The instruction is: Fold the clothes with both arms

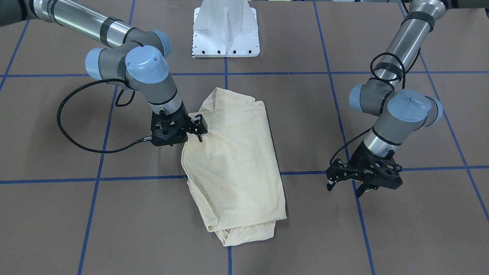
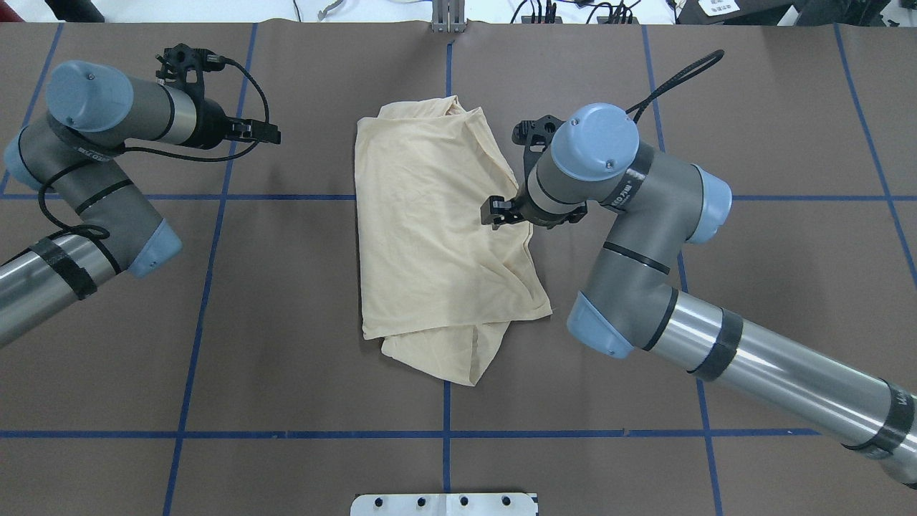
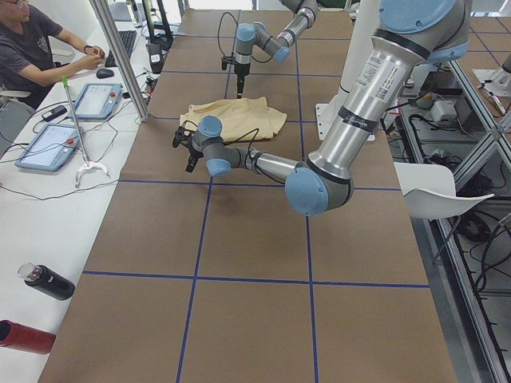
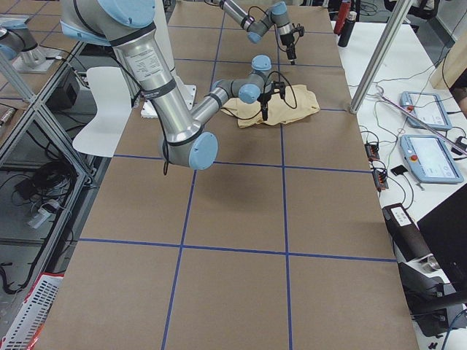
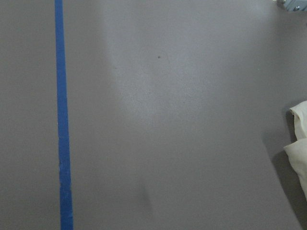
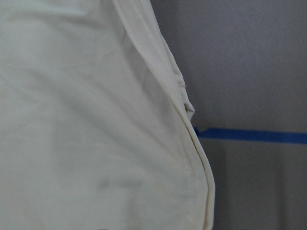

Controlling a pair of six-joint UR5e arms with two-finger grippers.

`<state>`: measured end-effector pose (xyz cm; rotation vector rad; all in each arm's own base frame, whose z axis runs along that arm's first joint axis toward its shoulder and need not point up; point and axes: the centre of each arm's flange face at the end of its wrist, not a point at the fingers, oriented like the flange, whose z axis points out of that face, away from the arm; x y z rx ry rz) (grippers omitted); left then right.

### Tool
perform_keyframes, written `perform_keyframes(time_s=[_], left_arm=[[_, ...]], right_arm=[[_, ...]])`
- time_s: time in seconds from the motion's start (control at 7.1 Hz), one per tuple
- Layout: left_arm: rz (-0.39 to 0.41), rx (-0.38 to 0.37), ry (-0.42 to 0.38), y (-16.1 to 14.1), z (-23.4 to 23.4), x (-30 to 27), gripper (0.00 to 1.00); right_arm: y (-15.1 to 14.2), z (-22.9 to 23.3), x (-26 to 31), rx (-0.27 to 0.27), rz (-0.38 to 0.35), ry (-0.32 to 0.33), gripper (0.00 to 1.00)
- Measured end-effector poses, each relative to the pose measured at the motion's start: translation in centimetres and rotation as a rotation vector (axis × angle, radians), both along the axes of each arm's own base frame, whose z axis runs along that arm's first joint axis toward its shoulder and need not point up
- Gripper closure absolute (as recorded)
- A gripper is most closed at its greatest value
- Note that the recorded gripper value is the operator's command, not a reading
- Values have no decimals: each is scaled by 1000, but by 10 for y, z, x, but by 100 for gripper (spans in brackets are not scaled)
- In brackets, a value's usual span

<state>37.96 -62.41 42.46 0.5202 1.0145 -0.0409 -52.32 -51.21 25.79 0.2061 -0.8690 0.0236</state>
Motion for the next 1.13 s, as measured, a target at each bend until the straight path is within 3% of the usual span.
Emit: perform_keyframes(time_s=[0.7, 1.13], left_arm=[[-2, 0, 7, 4, -1, -3, 0], [-1, 3, 7, 3, -2, -3, 0]], right_arm=[[-85, -15, -61, 222, 71, 195, 5], [-111, 6, -82, 275, 100, 242, 6]])
